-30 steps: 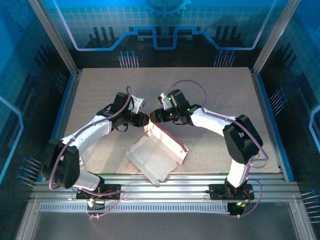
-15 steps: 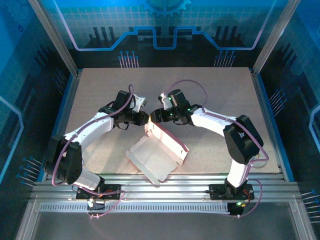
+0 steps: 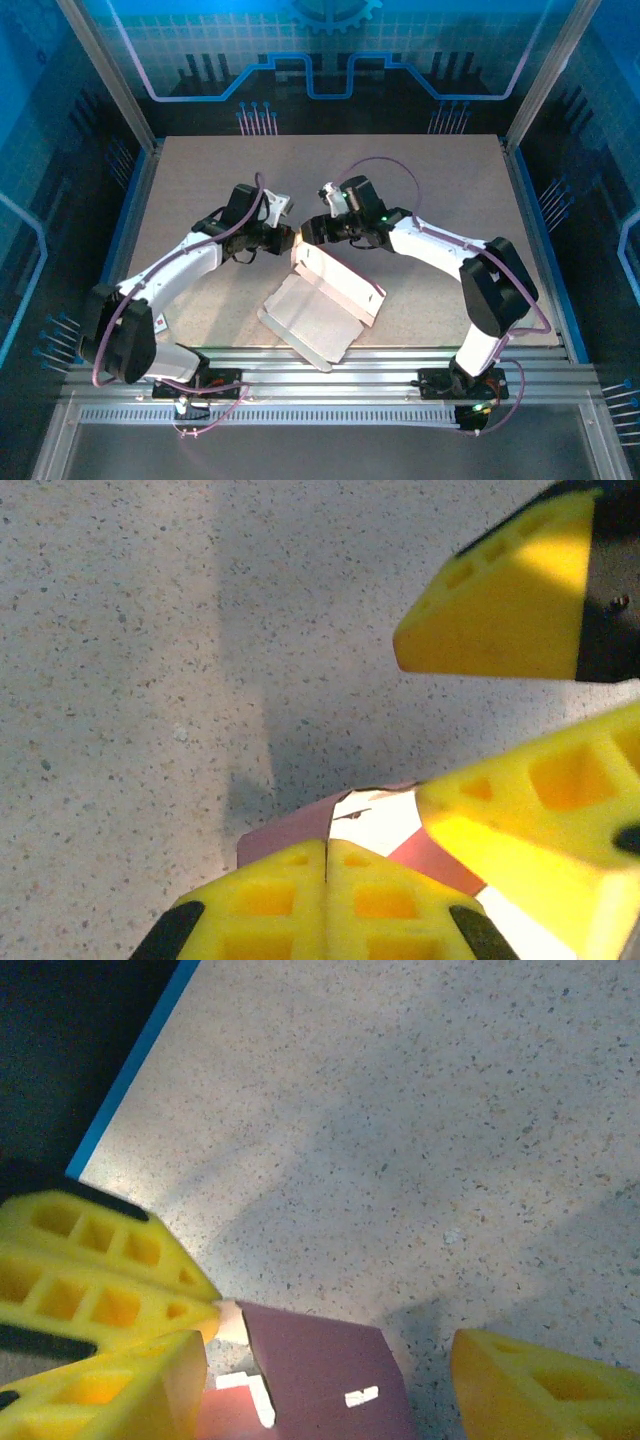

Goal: Fold the paper box

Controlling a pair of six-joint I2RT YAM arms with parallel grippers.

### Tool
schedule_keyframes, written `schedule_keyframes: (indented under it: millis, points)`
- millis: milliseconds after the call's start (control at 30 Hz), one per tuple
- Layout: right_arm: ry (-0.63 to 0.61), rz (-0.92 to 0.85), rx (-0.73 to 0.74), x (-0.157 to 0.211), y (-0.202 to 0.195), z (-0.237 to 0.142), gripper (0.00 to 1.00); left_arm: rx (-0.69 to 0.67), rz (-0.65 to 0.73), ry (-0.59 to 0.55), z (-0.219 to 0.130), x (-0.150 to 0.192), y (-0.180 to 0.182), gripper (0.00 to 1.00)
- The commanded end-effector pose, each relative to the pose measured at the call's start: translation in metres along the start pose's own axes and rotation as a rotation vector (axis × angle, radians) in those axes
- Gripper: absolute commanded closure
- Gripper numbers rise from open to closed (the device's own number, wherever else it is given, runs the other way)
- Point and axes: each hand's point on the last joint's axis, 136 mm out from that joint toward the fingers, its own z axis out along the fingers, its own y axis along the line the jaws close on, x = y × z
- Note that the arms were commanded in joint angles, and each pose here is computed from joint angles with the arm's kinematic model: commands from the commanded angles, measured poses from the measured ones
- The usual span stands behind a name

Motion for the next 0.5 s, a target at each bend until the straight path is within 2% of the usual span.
schedule_keyframes:
  millis: [0,467]
  points:
    - [-0.011,0.020,0.001,0.000,0.001,-0.005,0.32,-0.028,-0.009,-0.012,-0.007,0.007,-0.003,0.95]
    - [-0.004,0.037,0.005,0.010,-0.004,0.008,0.30,-0.029,-0.048,-0.006,-0.014,0.035,-0.017,0.96]
